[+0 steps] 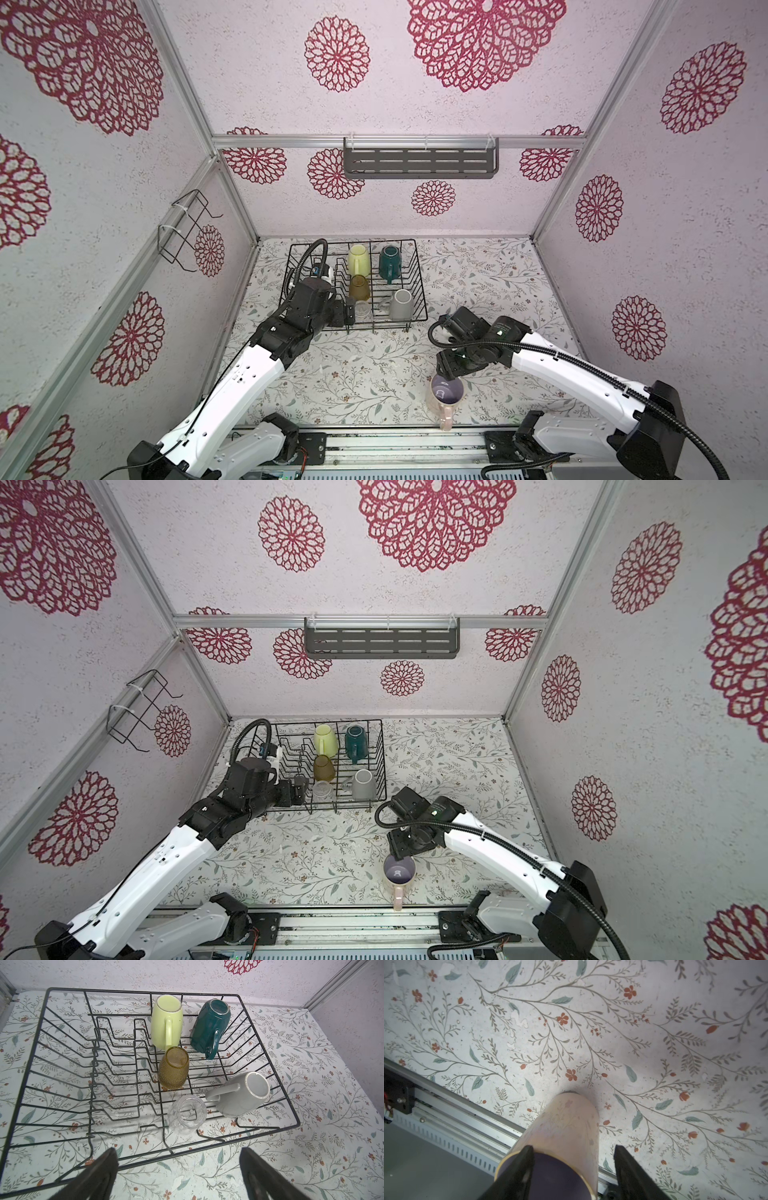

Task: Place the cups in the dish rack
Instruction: 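Lower the right gripper onto the pink mug rim and grasp it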

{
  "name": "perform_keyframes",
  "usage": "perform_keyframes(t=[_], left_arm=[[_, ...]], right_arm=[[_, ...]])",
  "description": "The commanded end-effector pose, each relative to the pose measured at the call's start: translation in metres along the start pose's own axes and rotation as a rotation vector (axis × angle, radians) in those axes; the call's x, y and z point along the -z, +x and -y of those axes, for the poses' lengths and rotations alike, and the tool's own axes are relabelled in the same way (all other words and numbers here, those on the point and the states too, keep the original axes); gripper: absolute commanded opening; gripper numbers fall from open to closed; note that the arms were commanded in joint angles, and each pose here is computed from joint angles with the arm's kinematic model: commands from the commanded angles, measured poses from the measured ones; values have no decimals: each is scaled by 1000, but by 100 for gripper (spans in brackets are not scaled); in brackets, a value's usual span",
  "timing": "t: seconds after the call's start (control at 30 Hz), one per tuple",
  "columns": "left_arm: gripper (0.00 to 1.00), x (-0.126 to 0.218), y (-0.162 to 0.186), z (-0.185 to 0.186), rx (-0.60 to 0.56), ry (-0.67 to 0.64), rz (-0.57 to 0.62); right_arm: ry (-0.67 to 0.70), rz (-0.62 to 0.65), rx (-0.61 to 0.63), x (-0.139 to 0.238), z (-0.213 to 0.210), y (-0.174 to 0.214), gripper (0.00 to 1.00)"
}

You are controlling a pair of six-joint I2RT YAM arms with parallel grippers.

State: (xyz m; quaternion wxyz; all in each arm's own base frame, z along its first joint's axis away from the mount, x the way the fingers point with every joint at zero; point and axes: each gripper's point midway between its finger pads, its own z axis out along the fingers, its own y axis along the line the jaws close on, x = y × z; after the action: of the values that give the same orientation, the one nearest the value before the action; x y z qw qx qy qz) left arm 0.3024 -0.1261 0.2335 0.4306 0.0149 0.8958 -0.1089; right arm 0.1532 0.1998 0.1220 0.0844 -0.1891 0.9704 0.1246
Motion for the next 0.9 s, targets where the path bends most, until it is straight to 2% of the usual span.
perform_keyframes(t=[0.0, 0.33, 0.47, 0.57, 0.7, 0.77, 0.87], left_arm=[[95, 3, -5, 0, 24, 10, 30], [95, 6, -5, 1, 38, 23, 39], [95, 5, -6, 4, 47, 41, 41], [95, 4, -6, 6, 48, 51, 38], [97, 7, -6, 10, 53, 76, 38], [99, 10, -6, 8, 59, 74, 44], [97, 15, -9, 10, 89, 105, 62]], right_arm=[[95, -139, -24, -25, 21, 33, 60], [100, -98, -13, 1, 22, 32, 58], [108, -94, -21, -4, 26, 36, 57], [95, -75, -34, -15, 25, 33, 50], [70, -35, -47, -31, 22, 25, 33], [68, -15, -47, -35, 22, 21, 30], [75, 35, -39, -38, 22, 9, 23]])
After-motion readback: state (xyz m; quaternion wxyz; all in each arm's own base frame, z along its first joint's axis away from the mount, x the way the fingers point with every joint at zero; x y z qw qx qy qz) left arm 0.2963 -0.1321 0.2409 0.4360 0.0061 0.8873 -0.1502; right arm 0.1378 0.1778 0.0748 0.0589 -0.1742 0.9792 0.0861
